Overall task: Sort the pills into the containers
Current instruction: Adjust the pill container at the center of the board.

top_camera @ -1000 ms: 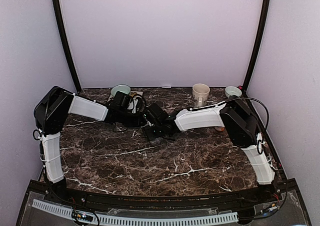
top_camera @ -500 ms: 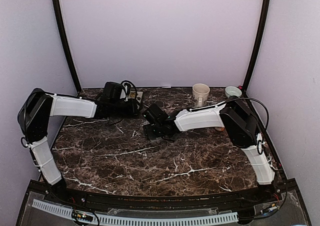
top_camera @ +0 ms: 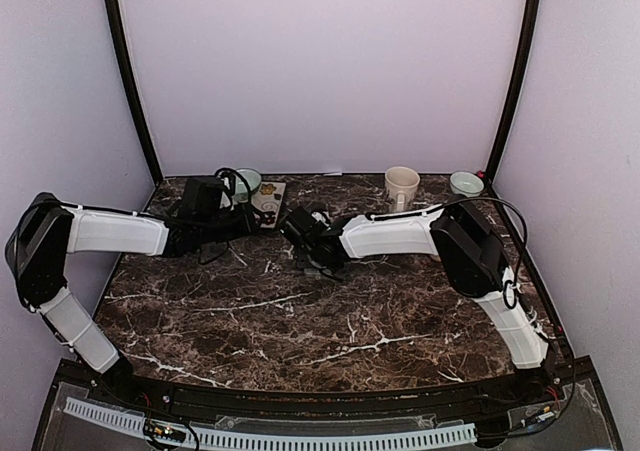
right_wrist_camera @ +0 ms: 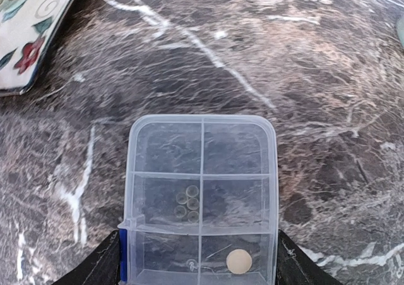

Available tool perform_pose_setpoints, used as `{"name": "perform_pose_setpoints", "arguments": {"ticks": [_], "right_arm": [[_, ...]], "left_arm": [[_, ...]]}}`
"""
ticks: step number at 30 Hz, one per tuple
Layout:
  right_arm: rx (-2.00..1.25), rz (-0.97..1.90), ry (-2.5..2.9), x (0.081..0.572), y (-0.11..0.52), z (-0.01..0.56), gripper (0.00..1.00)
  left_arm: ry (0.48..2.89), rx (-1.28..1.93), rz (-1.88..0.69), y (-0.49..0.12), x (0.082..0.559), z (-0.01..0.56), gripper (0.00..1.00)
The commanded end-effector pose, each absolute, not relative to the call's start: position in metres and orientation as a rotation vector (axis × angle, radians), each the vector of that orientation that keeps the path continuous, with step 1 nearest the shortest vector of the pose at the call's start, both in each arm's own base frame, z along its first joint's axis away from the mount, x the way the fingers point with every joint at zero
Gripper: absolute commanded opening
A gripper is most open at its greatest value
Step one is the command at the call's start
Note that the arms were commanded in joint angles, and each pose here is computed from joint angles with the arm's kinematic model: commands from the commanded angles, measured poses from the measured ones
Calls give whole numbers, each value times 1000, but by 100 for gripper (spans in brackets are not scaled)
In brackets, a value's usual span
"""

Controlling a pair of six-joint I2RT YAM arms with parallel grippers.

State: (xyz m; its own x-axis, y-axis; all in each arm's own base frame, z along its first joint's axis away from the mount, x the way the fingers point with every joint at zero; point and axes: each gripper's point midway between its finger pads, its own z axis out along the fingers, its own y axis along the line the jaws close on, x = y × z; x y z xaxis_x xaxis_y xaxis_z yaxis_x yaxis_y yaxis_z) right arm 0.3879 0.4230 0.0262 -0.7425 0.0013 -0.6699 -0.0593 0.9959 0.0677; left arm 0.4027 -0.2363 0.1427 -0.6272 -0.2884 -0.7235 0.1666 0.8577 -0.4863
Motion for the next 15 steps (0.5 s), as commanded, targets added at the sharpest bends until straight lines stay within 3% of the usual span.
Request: {"name": "perform_pose_setpoints", "arguments": {"ticks": [1,9,12,15], "right_arm": [[60,-155,2468,385,369,-19,35],[68,-121,2503,383,369,-28,41],[34,-83,2505,383,374,-27,50],[-3,-28,2499,382,379,-21,66]], "left_arm": [[2085,-116,-680,-230,399,163,42],[2083,-113,-681,-228,395,160,42],[2085,-111,-675,-227,394,158,42],[2085,-108,-672,-227,394,157,42]]}}
